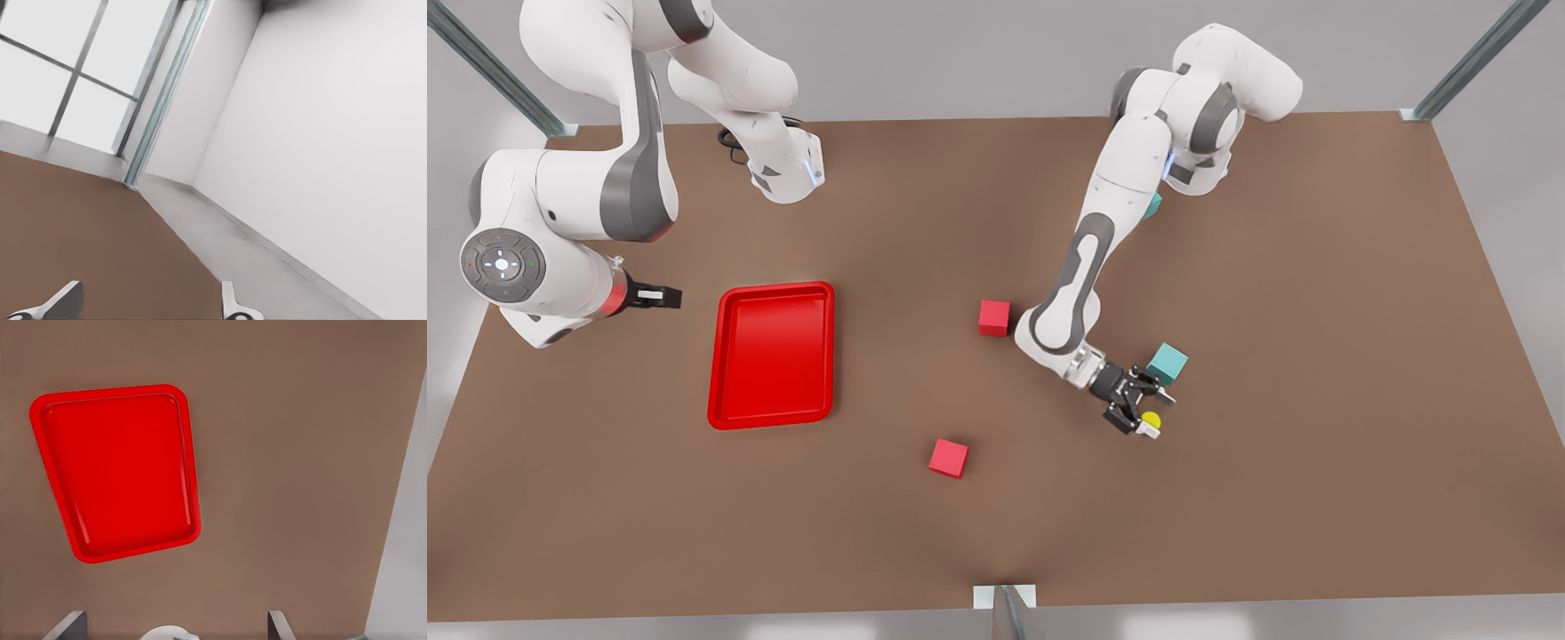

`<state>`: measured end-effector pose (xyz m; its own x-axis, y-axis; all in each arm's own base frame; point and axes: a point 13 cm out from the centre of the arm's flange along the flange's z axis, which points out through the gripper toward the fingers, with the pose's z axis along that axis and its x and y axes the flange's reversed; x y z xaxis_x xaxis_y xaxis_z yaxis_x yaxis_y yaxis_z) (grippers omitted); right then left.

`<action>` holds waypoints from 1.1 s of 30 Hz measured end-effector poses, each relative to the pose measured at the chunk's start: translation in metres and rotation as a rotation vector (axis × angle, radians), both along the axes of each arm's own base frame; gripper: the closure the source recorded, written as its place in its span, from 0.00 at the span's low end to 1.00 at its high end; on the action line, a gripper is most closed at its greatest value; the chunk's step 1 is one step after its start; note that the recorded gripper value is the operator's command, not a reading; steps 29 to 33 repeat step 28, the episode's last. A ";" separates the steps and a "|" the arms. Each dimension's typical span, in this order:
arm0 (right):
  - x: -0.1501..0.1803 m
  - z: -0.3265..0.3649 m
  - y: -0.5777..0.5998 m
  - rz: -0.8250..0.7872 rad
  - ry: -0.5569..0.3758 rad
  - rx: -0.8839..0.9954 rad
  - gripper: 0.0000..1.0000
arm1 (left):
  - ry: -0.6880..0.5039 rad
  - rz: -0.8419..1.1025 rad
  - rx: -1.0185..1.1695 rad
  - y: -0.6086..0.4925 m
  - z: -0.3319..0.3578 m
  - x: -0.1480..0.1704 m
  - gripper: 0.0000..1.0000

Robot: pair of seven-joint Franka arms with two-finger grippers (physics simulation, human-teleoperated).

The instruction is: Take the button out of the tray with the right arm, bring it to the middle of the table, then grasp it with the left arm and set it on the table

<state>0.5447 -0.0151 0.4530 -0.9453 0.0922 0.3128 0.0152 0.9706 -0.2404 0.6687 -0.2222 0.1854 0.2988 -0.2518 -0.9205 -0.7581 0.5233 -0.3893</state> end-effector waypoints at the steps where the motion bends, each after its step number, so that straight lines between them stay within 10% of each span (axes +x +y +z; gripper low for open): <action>1: 0.000 0.000 0.000 0.000 0.000 0.000 0.00 | 0.035 0.032 -0.027 -0.004 0.035 -0.006 0.00; 7: 0.003 0.004 0.004 0.007 -0.013 0.001 0.00 | 0.619 0.436 -0.866 0.045 0.120 -0.010 0.00; 12: 0.013 0.014 0.032 0.050 -0.051 0.027 0.00 | 0.989 0.115 -1.141 0.094 0.304 -0.091 0.00; 17: 0.015 0.015 0.060 0.106 -0.063 0.027 0.00 | 1.343 -0.225 -0.990 0.094 0.274 -0.148 0.00; 33: 0.022 0.016 0.061 0.101 -0.089 0.051 0.00 | 1.633 -0.773 -0.648 0.083 0.271 -0.140 0.00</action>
